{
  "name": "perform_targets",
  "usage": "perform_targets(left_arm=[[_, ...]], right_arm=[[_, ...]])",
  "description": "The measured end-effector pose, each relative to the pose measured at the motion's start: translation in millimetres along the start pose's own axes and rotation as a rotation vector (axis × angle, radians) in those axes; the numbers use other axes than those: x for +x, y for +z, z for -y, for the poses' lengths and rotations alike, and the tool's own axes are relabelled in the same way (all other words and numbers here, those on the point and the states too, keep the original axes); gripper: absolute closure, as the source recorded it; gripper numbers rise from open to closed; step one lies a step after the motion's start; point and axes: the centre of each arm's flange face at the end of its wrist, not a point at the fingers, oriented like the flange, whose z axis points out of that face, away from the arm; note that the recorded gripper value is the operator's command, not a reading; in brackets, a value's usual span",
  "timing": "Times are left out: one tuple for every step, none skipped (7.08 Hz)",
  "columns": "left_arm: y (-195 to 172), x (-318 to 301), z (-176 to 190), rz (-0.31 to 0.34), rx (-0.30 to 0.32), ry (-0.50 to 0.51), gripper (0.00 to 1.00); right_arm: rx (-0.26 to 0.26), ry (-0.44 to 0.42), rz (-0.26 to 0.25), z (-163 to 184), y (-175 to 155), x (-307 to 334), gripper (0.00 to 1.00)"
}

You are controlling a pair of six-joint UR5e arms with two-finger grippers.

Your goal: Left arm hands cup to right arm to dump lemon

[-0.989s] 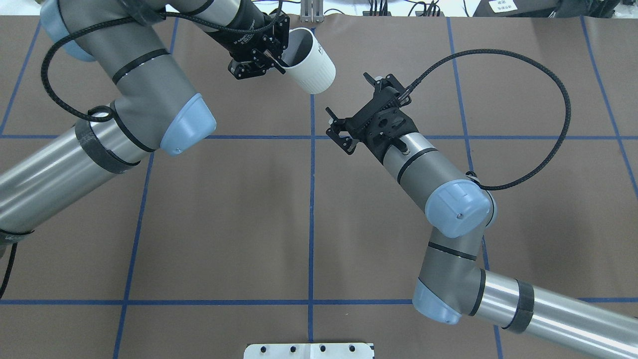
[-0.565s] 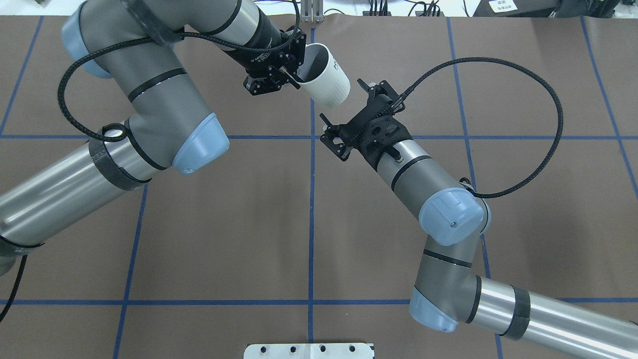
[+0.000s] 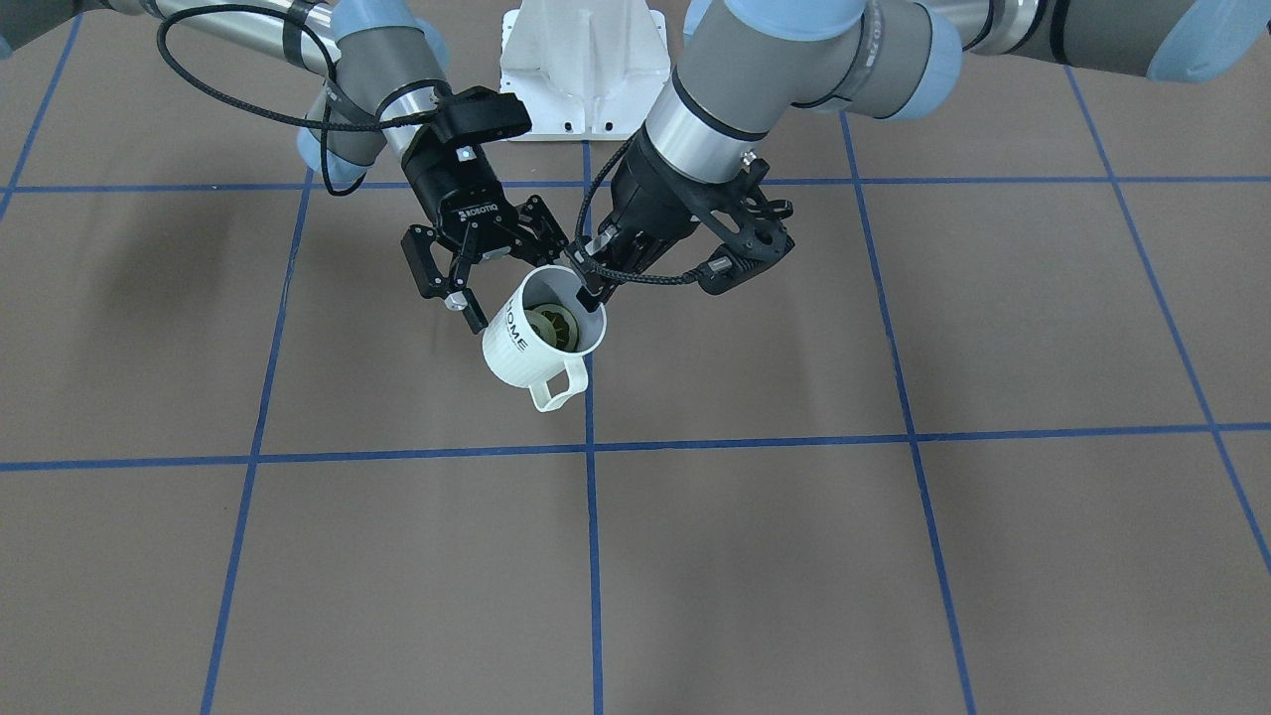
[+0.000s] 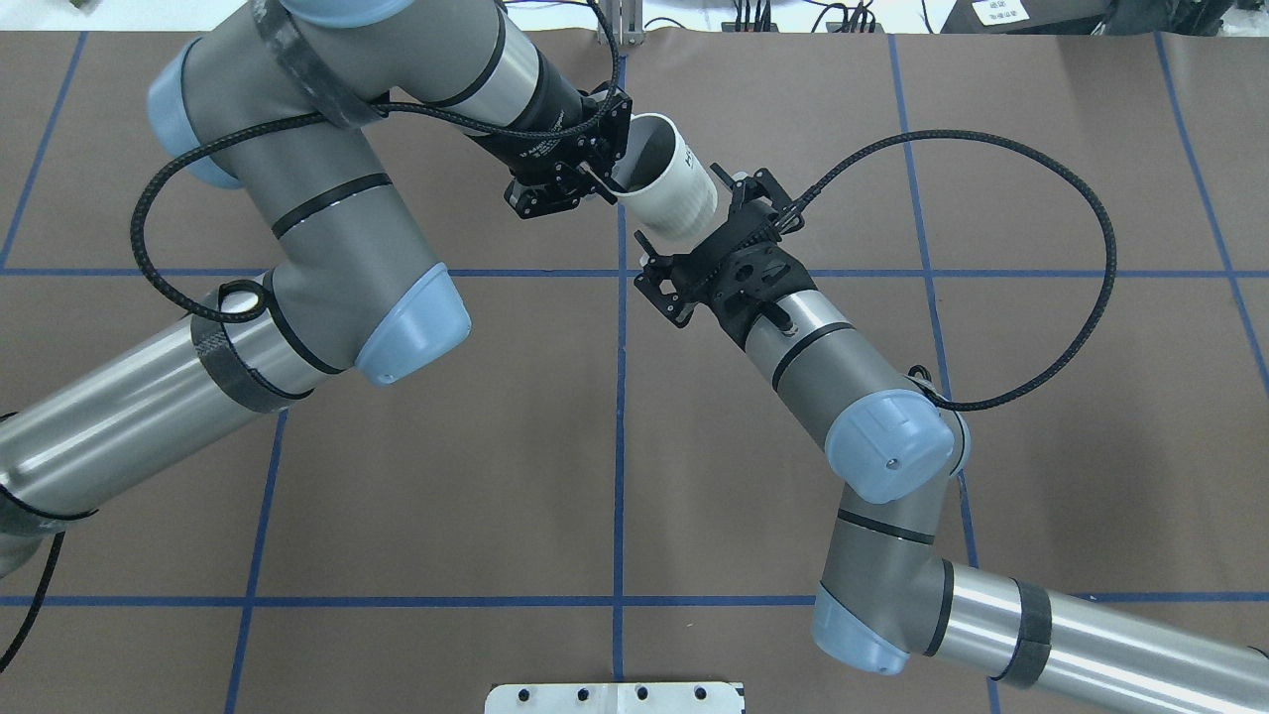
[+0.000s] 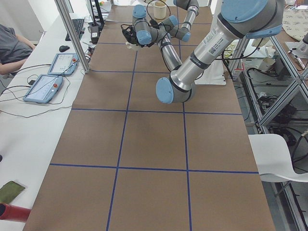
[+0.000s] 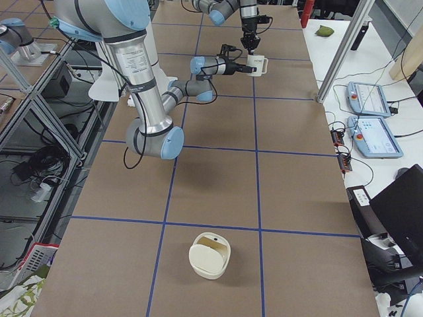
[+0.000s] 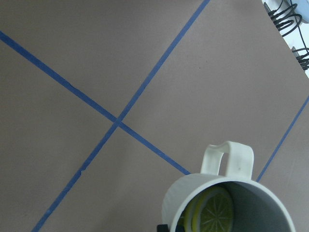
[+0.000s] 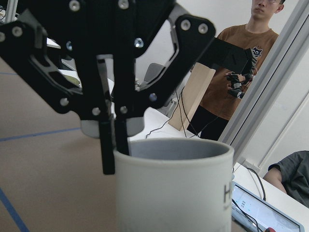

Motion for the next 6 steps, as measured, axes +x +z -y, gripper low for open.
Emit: perform_targets(left_arm=[[0,0,-1,-0.001,0.001,0.002,1.00],[1,0,-4,-0.003,-0.001,0.005,1.00],[2,0,-8,-0.003,-0.005,0.008,1.00],[2,-1,-11,-0.003,-0.010,0.011,1.00],[2,-2,-13,-0.005,-0.013,0.013,1.00],[1,-2,-15,-0.006,-0.015,0.015,1.00]], right_arm=[[0.001,0.001,-0.002,0,0,0,0.02],[0.002,0.001,-0.002,0,-1,0,0.02],[0.001,-0.001,-0.003,0,-1,0,0.02],[0.000,-0.004,-0.003,-1,0,0,0.02],[-0.001,-0.005,-0.003,-1,0,0,0.02],[-0.001,-0.005,-0.003,-1,0,0,0.02]])
